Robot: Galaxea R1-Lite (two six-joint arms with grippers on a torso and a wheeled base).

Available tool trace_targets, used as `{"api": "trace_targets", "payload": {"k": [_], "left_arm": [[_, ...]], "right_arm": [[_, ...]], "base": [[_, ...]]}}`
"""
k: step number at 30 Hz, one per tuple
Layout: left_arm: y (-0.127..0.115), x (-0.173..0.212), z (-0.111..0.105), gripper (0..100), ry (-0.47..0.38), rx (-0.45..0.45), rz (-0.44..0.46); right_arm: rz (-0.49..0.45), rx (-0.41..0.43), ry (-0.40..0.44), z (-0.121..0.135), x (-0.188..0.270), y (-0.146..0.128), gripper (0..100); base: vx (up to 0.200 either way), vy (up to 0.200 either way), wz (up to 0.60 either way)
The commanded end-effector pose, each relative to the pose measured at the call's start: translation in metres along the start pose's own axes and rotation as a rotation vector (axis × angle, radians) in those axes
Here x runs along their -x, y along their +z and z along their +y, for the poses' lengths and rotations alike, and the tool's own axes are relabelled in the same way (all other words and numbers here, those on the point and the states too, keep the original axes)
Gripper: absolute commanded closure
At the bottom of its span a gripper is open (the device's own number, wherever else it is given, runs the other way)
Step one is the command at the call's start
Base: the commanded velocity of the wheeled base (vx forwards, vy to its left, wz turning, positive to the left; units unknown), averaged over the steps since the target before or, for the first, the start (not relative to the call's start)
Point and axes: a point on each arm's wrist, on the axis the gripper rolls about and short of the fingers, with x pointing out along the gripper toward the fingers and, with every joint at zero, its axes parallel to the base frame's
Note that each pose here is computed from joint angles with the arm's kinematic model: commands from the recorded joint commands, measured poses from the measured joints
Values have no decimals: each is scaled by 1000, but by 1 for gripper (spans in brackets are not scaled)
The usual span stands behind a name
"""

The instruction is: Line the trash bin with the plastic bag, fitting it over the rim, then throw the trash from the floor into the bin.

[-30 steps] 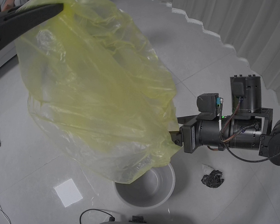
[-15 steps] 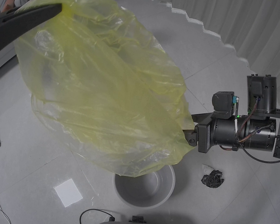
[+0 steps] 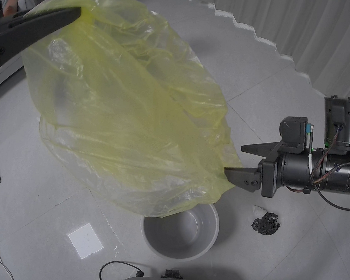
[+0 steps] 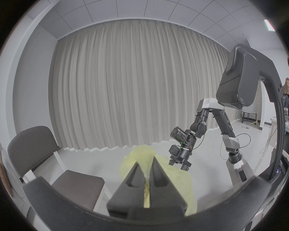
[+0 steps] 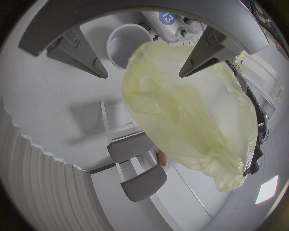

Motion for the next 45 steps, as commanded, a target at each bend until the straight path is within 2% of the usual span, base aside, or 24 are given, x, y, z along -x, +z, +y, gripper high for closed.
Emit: {"api": "trace_targets", "payload": {"k": [1,8,19,30,40,41,45], "left_arm": [[0,-1,1,100,4,0,2],[0,2,0,100,5,3,1],[1,3,0,100,9,9,0],[0,3,0,100,8,9,1],[0,3,0,100,8,10,3],[0,3,0,100,8,10,3],[-3,2,1,100,17,13,16]], "right_arm": [[25,18,1,0,-2,-9,0],[5,25,4,-2,-8,-5,0],[23,25,17,-5,-34,-8,0],[-51,37,10,-8,-40,8,0],[-16,30,24,-7,-53,-2,0],[-16,30,24,-7,-53,-2,100],[-18,28,15,-8,-50,0,100]], "base": [[0,0,0],[0,0,0],[0,0,0],[0,0,0],[0,0,0],[0,0,0],[0,0,0]]}}
